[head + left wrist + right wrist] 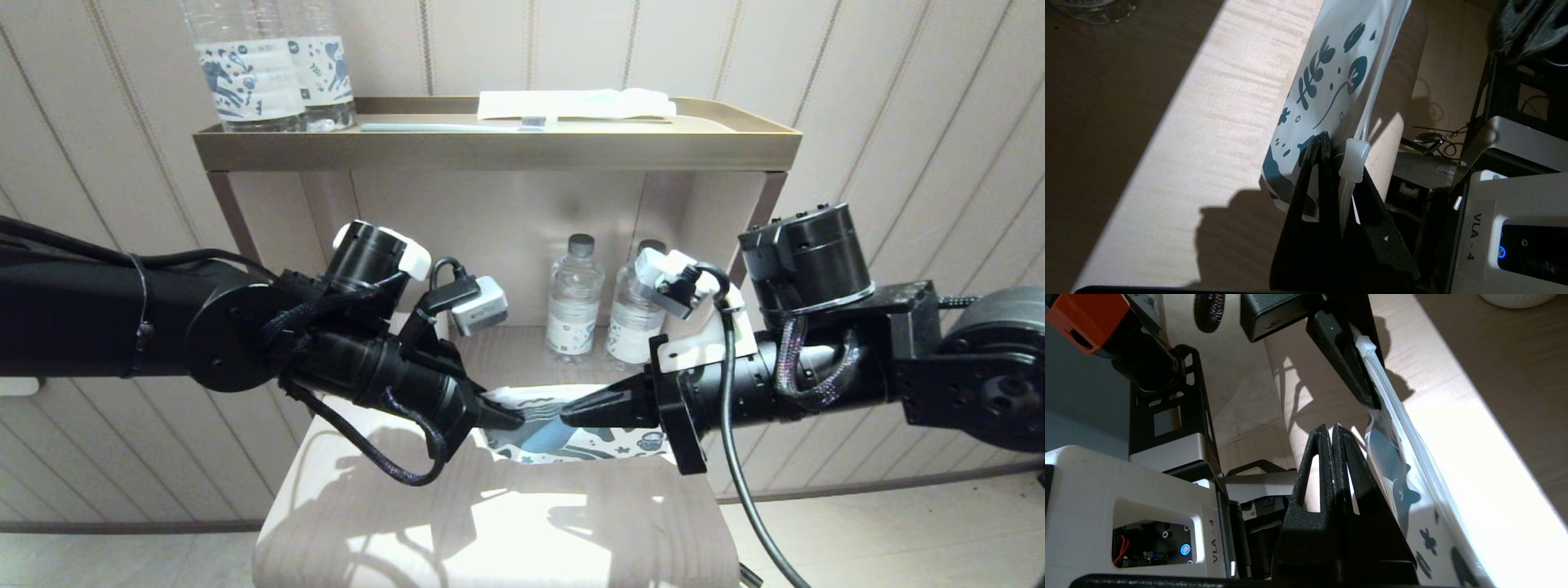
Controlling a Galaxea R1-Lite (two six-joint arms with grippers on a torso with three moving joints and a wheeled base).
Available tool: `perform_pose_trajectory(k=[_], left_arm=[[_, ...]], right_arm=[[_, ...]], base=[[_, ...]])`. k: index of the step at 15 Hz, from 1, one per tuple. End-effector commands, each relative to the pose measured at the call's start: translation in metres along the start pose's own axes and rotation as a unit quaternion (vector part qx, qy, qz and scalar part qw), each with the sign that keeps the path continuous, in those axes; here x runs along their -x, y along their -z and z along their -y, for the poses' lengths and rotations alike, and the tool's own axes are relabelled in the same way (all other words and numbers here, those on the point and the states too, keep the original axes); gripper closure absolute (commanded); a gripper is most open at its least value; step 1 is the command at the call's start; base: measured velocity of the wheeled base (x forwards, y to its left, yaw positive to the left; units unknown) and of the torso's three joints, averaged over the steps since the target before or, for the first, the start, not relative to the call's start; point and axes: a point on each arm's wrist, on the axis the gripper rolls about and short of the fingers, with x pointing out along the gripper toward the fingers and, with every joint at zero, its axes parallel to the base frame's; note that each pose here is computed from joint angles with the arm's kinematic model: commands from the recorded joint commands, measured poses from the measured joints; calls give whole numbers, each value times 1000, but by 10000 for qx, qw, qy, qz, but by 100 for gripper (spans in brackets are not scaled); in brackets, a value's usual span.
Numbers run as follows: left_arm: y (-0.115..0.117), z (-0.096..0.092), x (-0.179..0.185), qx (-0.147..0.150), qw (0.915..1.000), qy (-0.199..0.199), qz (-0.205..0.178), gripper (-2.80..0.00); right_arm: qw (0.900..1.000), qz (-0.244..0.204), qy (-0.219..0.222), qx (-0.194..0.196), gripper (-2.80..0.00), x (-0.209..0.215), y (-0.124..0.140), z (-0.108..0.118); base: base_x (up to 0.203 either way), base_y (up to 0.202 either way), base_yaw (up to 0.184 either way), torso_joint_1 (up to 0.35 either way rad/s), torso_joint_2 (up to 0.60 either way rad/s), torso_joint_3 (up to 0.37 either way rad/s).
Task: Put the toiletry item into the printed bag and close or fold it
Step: Close the strorage bag and place it on the desk
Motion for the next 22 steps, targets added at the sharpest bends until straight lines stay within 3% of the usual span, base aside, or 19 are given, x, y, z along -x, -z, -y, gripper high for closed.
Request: perform_pose_trajectory(k=[1, 9, 10, 11, 22], left_arm=[[0, -1, 0, -6, 10000, 17, 9, 0], [-6, 17, -15, -216, 9993, 305, -49, 0], [-7, 19, -15, -227, 9992, 325, -46, 0], [-8, 21, -13, -229, 9992, 321, -48, 0], [-11, 31, -14, -271, 9989, 390, -42, 0]], right_arm=[[10000, 35, -32, 26, 0, 0, -2, 0], [9999, 97, -76, 59, 0, -3, -9, -1], [9999, 83, -87, 57, -211, -4, -8, -1], [9999, 75, -135, 48, -280, -5, -7, -1], [9989, -15, -462, -51, -280, -14, -1, -2]], base=[[0, 0, 0, 0, 0, 0], [0, 0, 0, 0, 0, 0], [0, 0, 0, 0, 0, 0], [0, 0, 0, 0, 0, 0], [0, 0, 0, 0, 0, 0]])
